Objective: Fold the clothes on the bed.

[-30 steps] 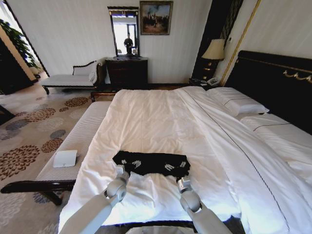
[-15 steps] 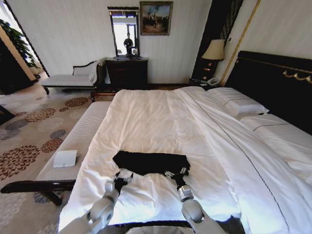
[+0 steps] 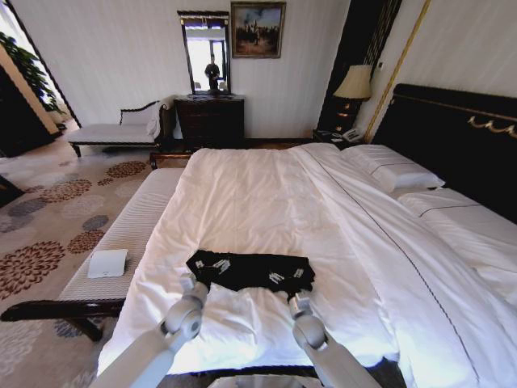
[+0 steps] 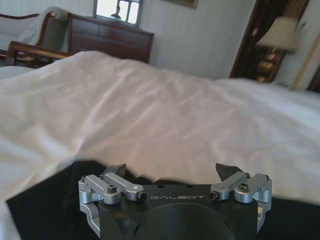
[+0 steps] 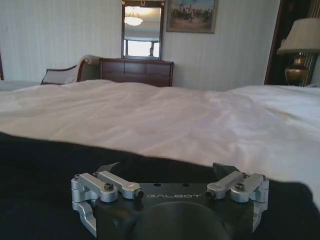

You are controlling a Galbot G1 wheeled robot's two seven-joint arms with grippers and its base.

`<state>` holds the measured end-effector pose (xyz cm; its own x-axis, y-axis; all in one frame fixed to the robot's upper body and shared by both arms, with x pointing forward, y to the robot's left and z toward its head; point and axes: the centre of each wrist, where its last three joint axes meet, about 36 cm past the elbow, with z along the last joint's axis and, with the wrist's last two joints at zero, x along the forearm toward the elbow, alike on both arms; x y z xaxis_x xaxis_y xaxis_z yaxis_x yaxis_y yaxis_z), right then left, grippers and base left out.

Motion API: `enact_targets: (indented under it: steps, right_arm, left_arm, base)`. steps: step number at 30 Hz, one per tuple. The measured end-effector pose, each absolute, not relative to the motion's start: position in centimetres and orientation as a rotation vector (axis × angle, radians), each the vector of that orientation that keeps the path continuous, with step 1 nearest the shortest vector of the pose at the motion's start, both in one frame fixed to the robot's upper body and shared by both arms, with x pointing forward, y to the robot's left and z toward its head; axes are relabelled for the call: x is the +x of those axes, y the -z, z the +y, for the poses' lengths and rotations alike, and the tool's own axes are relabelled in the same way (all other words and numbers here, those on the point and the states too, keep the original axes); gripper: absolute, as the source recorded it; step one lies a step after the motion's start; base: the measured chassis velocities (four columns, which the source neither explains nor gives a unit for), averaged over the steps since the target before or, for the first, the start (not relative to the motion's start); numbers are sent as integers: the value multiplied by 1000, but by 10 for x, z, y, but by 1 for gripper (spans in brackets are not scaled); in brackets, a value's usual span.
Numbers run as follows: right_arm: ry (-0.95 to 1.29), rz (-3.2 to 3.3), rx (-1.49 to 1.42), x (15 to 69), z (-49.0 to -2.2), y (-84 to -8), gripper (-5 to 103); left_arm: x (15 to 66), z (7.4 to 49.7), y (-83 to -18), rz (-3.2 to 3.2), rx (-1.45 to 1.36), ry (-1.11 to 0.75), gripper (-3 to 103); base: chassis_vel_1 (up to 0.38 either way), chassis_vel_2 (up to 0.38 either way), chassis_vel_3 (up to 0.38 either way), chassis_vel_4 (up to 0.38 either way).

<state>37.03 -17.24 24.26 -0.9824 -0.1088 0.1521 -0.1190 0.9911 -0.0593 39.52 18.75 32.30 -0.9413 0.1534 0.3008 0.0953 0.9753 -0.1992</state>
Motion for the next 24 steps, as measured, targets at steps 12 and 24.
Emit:
enact_targets:
  steps: [12,24]
  right_arm:
    - [-251,-2981,53,354,-229,-207,100]
    - [10,-3037,-211,330,-272,-268,100]
  left_arm:
    - [407,221,-262,-2816,-65,-82,100]
    - [368,245,-281,-2933,-47,21,100]
  base:
    - [0,0,0,0]
    - [0,0,0,0]
